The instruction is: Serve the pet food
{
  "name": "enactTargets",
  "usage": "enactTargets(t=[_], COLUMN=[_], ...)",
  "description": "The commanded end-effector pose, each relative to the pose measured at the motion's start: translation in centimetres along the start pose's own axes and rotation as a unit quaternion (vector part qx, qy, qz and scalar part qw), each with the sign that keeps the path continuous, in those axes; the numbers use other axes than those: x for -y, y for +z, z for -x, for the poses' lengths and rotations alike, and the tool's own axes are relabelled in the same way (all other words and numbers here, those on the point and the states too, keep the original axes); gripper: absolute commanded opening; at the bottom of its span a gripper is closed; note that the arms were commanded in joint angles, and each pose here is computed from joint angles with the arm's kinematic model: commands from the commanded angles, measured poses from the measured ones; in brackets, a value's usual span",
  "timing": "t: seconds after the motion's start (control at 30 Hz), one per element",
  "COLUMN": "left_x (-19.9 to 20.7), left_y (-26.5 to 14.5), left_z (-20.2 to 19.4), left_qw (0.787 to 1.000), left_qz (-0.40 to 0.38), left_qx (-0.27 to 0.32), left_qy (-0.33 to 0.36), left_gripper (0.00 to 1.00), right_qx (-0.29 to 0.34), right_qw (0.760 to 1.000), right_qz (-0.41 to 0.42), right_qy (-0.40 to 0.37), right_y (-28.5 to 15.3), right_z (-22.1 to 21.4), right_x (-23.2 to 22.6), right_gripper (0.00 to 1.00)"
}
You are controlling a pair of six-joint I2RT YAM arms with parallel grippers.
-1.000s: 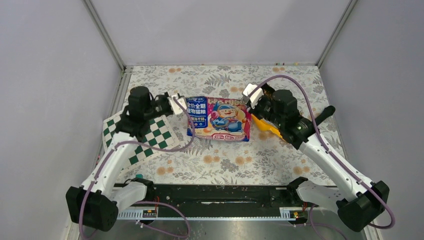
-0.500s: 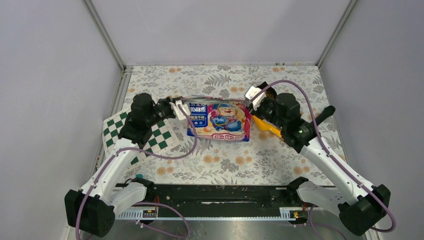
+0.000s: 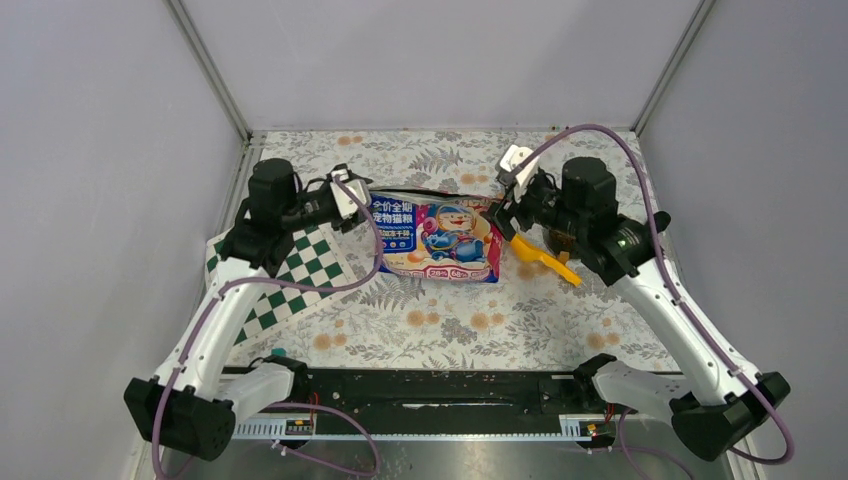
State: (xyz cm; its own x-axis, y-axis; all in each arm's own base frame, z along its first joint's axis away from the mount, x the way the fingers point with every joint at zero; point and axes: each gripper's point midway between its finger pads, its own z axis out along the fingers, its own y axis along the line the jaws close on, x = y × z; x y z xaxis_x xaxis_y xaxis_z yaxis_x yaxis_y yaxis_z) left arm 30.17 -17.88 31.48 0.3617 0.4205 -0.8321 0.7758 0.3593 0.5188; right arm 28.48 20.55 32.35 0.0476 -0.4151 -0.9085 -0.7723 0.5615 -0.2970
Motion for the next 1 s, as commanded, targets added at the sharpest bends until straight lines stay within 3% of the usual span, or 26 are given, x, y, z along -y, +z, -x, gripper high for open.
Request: enactTargets(t=[0.0, 0.43, 0.7, 0.87, 0.97], left_x=[2.2, 2.1, 2.1, 1.8, 1.3], left_y=[0.8, 1.9, 3.2, 3.4, 3.4], left_z=[1.0, -1.5, -3.4, -3.5, -3.8], left_qw=[0.995, 0.988, 0.981, 0.979, 0.977], left_qz=[-0.093, -0.125, -0.126, -0.120, -0.114], left_qx=[0.017, -0.084, -0.134, -0.150, -0.160], left_qy=[-0.022, 0.022, 0.058, 0.071, 0.084], left_gripper=[0.54, 0.60, 0.49, 0.48, 0.44], right_qx=[-0.006, -0.038, -0.049, -0.071, -0.086], right_qw=[0.997, 0.994, 0.989, 0.987, 0.986], right_qz=[0.067, 0.101, 0.133, 0.114, 0.090], right_qy=[0.032, -0.023, -0.046, -0.088, -0.111], right_y=[1.1, 5.0, 6.8, 7.2, 6.9], right_z=[0.2, -1.2, -1.5, -2.2, -2.4], right_x=[-2.0, -1.1, -1.6, -0.9, 0.1], right_gripper=[0.80, 0.76, 0.66, 0.61, 0.48])
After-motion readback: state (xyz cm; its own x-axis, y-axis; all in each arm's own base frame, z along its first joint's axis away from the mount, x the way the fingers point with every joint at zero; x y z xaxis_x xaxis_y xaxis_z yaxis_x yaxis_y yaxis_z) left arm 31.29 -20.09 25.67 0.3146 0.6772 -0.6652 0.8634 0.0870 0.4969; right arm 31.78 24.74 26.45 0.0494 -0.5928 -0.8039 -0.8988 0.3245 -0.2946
